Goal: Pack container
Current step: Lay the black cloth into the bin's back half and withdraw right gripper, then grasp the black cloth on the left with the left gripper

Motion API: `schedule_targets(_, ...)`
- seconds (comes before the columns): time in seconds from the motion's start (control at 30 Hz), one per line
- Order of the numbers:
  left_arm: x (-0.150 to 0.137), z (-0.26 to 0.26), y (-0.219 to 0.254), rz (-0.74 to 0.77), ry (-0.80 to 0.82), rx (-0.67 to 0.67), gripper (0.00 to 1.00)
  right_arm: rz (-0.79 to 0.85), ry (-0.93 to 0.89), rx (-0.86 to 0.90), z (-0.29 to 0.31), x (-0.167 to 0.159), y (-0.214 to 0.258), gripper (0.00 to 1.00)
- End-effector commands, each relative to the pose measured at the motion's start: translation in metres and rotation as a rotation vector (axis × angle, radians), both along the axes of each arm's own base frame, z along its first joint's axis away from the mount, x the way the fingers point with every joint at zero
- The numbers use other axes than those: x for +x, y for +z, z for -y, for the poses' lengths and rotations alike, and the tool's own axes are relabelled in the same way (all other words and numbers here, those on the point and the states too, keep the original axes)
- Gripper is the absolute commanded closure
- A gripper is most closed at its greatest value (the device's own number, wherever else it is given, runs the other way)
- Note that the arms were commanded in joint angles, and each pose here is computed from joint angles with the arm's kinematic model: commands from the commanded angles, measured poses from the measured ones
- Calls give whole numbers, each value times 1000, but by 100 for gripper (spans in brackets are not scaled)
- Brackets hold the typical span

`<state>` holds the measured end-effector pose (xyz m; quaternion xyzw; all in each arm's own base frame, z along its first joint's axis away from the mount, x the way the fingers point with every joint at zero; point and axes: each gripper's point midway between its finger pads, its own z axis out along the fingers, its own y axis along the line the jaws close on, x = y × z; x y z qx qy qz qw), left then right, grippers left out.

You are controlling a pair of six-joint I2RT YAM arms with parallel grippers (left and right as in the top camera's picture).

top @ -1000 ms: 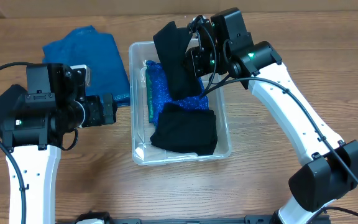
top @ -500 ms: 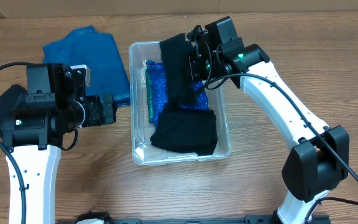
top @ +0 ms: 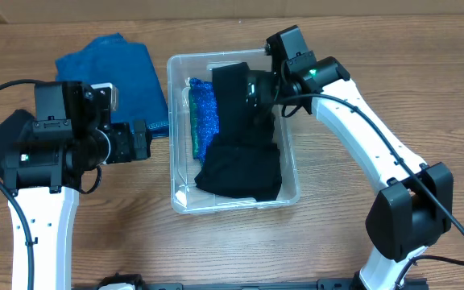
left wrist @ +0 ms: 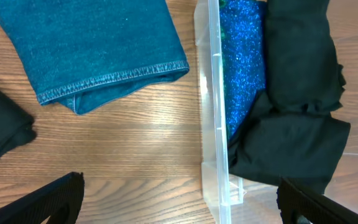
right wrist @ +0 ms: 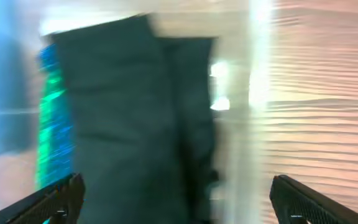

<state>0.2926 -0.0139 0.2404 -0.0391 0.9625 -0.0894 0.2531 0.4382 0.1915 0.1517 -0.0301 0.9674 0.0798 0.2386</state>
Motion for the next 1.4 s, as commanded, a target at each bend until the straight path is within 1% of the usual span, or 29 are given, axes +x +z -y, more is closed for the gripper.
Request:
schedule_targets(0.0, 3, -1, 6, 17, -7, 12, 0, 103, -77, -95, 23, 15, 25, 0)
schedule_targets(0.07, 3, -1, 6, 17, -8, 12, 0, 131, -59, -92, 22, 15, 39, 0)
schedule_targets(0.17, 4, -1, 6, 20, -7, 12, 0, 148, -54, -61, 22, 8, 64, 0)
schedule_targets(0.23, 3, -7, 5, 15, 9, 45, 0, 211, -108, -39, 51, 0, 113, 0)
schedule_targets(0.3, -1, -22, 9, -2, 87, 84, 0, 274, -247, 7, 100, -10, 154, 0)
schedule_targets(0.33, -4, -31, 13, -5, 129, 95, 0, 286, -304, 16, 122, -15, 163, 0)
schedule_targets(0.37, -7, -44, 23, 0, 182, 102, 0, 282, -399, 23, 161, -28, 173, 0)
schedule_targets(0.4, -10, -60, 36, 19, 257, 94, 0, 249, -447, 42, 184, -38, 172, 0)
schedule_targets(0.47, -15, -101, 55, 67, 461, 62, 0, 163, -495, 87, 208, -50, 159, 0)
schedule_targets(0.53, -22, -139, 56, 82, 646, 34, 0, 102, -530, 101, 222, -55, 142, 0)
schedule_targets(0.57, -27, -161, 50, 67, 736, 22, 0, 76, -537, 91, 225, -57, 134, 0)
schedule_targets(0.6, -30, -177, 43, 44, 786, 20, 0, 62, -522, 79, 225, -58, 128, 0)
schedule_targets(0.67, -33, -209, 21, -23, 871, -1, 0, 45, -512, 70, 224, -59, 121, 0)
schedule_targets(0.73, -32, -240, -13, -112, 937, -42, 0, 24, -513, 66, 224, -61, 113, 0)
schedule_targets(0.8, -33, -267, -53, -207, 976, -93, 0, 4, -514, 63, 224, -64, 106, 0)
schedule_targets(0.83, -30, -274, -69, -236, 972, -123, 0, 2, -513, 62, 224, -64, 105, 0)
schedule_targets(0.9, -26, -292, -116, -315, 977, -188, 0, 0, -510, 61, 224, -64, 104, 0)
schedule_targets(1.0, -14, -301, -153, -334, 925, -251, 0, 0, -494, 51, 224, -64, 104, 0)
schedule_targets(1.1, -4, -309, -181, -338, 865, -245, 0, 0, -491, 49, 224, -65, 104, 0)
schedule_targets(1.2, 8, -307, -201, -325, 829, -301, 0, -4, -491, 48, 224, -65, 103, 0)
schedule_targets(1.3, 3, -314, -219, -348, 841, -304, 0, -8, -491, 48, 224, -66, 103, 0)
schedule_targets(1.37, 4, -319, -222, -338, 854, -302, 0, -9, -491, 48, 224, -66, 103, 0)
